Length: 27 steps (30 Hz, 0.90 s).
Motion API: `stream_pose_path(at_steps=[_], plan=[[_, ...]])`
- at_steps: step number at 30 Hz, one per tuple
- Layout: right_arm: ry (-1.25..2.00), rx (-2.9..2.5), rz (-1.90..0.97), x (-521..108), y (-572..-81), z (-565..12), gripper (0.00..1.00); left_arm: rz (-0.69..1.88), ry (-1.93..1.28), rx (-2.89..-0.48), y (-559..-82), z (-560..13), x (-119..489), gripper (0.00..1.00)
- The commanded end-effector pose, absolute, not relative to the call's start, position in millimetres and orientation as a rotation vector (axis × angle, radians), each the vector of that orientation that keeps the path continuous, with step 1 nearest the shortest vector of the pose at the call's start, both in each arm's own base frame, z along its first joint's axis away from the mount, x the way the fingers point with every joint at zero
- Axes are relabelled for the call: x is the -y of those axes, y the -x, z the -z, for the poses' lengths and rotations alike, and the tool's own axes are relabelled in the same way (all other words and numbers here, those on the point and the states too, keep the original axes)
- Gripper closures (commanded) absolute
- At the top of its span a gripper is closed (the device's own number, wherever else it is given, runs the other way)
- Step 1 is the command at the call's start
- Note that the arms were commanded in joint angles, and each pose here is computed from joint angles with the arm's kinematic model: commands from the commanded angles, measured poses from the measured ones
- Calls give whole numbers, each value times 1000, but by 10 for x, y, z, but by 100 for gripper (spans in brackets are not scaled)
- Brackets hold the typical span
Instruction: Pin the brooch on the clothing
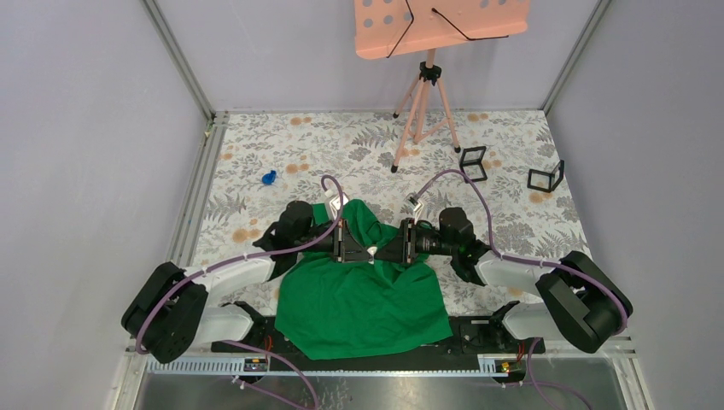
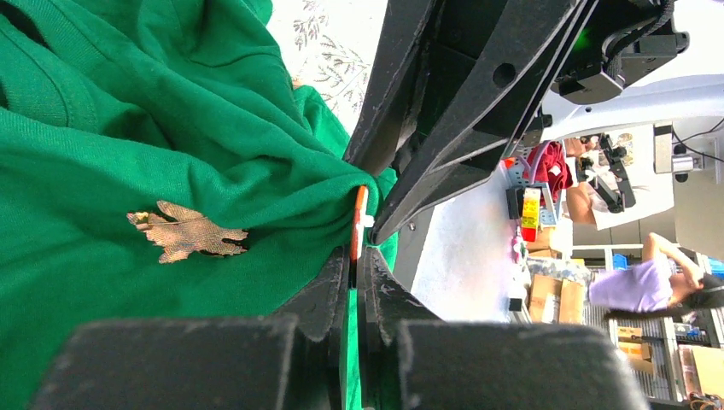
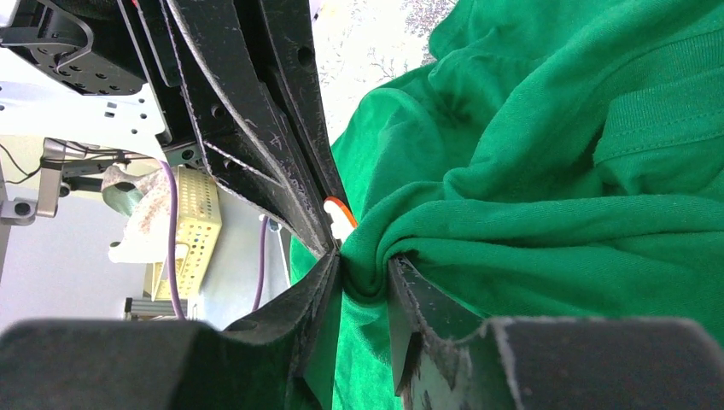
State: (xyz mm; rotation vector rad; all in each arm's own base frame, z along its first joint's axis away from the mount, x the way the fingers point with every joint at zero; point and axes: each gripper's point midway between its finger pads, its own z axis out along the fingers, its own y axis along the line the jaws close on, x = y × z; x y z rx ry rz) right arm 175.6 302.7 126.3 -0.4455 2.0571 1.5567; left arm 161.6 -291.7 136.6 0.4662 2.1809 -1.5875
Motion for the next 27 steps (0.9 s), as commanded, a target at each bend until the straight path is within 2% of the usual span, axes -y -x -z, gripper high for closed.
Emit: stream_pose_path(at_steps=[1,27], plan=[[491,-1974,-1546,-3119,-1832,-1423,69,1621,-501,-2106,-1669,-1534,2991,100],[492,-2084,-1552,-3205,-1823,-1241,69,1668,-548,-2110,-1637,-1543,3032,100]])
